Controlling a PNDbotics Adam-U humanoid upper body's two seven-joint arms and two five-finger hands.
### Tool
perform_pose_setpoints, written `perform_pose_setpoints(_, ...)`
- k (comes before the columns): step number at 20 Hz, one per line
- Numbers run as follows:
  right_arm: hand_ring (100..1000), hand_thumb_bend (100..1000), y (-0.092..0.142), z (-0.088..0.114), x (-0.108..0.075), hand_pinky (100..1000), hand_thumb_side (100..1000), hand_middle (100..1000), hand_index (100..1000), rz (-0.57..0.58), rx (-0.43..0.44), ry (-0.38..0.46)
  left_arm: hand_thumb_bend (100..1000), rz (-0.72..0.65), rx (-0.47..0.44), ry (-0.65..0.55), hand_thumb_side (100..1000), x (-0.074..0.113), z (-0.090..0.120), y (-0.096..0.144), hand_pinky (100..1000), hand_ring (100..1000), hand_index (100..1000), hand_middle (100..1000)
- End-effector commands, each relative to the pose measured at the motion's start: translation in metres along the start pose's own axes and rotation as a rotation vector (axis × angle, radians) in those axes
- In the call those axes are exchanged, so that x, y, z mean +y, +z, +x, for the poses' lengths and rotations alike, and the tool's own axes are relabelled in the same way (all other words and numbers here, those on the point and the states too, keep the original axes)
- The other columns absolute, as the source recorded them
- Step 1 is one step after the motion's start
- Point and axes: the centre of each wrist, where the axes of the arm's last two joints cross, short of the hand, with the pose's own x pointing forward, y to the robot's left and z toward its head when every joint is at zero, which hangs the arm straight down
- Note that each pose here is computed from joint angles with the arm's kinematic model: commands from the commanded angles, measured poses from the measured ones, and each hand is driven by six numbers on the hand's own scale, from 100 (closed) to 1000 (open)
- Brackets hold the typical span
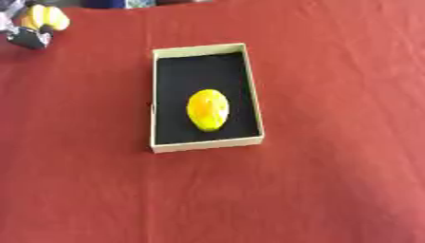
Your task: Pick up objects on the table and place them in the box.
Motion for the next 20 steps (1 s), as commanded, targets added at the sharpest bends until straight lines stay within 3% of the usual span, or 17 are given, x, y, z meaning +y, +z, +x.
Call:
perform_pose_setpoints(1, 983, 100, -0.002, 0.006, -0.006, 956, 767, 783, 869, -0.006, -0.016, 0.019, 100, 0.123, -0.135, -0.038, 100, 0.035, 0.016, 0.005, 725, 713, 630, 575)
perform_pose_setpoints(6, 978, 100, -0.002, 0.007, -0.005, 954, 753, 783, 869, -0.011, -0.027, 0.022, 138, 0.225, -0.498, -0.115, 100, 0.058, 0.087, 0.036, 723, 706, 640, 585)
perform_pose_setpoints(10, 976, 100, -0.002, 0.007, -0.003, 953, 746, 783, 869, -0.017, -0.030, 0.022, 100, 0.246, -0.745, -0.052, 100, 0.060, 0.145, 0.074, 724, 699, 632, 575)
perform_pose_setpoints(16, 973, 100, -0.001, 0.008, -0.002, 952, 740, 782, 868, -0.034, -0.034, 0.019, 100, 0.230, -0.928, 0.176, 100, 0.046, 0.205, 0.120, 725, 692, 614, 553)
perform_pose_setpoints(20, 972, 100, -0.001, 0.009, -0.003, 951, 737, 782, 868, -0.048, -0.040, 0.024, 100, 0.149, -1.004, 0.223, 100, 0.022, 0.235, 0.139, 727, 694, 613, 552)
